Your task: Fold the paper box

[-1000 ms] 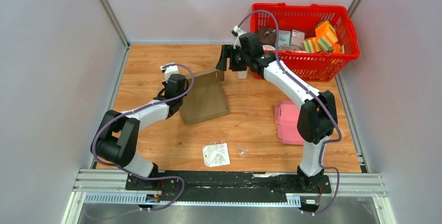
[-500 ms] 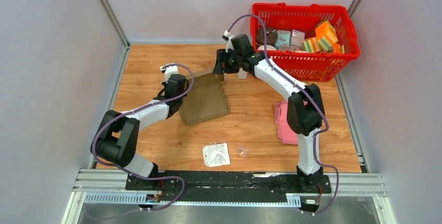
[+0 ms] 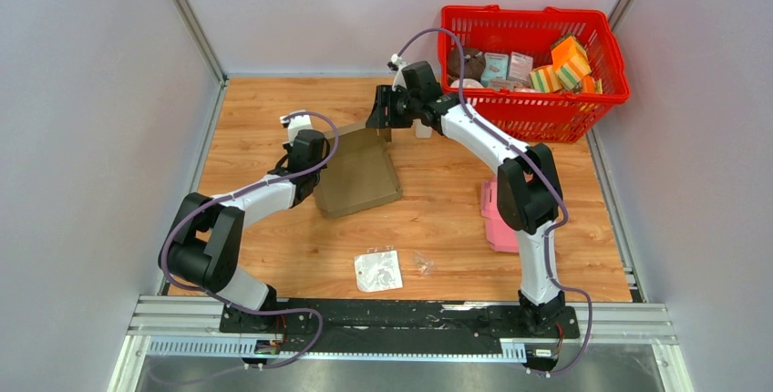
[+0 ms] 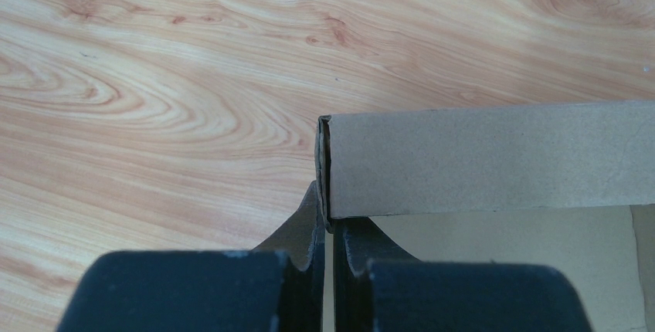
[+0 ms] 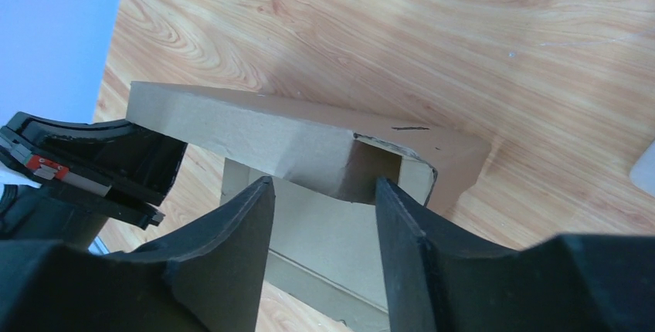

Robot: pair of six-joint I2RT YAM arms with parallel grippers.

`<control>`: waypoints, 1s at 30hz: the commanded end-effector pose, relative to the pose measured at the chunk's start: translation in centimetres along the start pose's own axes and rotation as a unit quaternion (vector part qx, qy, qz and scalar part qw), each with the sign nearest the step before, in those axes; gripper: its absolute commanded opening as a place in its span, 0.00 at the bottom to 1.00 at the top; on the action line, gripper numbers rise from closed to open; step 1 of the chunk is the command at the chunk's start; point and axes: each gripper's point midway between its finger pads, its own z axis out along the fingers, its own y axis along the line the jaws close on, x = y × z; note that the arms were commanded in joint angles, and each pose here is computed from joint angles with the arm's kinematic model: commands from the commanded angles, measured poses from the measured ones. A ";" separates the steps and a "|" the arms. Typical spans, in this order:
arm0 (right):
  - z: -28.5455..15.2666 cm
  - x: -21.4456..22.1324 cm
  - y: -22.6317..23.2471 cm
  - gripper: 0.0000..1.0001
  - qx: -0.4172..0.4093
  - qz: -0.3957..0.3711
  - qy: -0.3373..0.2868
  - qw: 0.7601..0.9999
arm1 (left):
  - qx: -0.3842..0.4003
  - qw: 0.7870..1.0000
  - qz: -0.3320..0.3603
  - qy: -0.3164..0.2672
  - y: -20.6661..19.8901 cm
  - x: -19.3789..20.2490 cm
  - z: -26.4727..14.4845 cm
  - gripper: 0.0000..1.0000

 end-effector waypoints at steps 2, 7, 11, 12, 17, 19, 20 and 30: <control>-1.9 -3.3 1.4 0.56 -0.012 -0.005 -0.054 0.998 | 0.003 1.000 -0.001 0.005 0.1 0.0 -0.5 0.00; -1.3 -3.2 1.4 0.52 -0.018 0.011 -0.043 0.999 | 0.004 1.000 -0.005 0.004 0.1 -0.1 -0.5 0.00; 0.0 -2.3 1.8 0.35 -0.038 0.055 -0.031 0.997 | 0.008 1.000 -0.010 0.005 -0.1 0.0 -0.5 0.00; 0.3 -2.6 2.1 0.31 -0.046 0.065 -0.038 0.996 | 0.008 1.000 -0.010 0.006 -0.1 0.0 -0.5 0.00; 1.0 -2.8 2.5 0.00 -0.097 0.178 -0.055 0.978 | 0.009 1.000 -0.013 0.005 -0.1 -0.2 -0.6 0.00; 0.8 -4.2 3.1 0.00 -0.130 0.191 -0.084 0.969 | 0.009 1.000 -0.013 0.004 -0.1 -0.3 -0.7 0.00; 0.7 -3.9 3.0 0.00 -0.134 0.199 -0.085 0.967 | 0.008 1.000 -0.013 0.004 -0.1 -0.3 -0.7 0.00; -3.2 1.5 -2.3 0.55 0.062 -0.042 -0.117 0.990 | 0.002 1.000 -0.013 0.000 0.5 -0.3 -1.2 0.00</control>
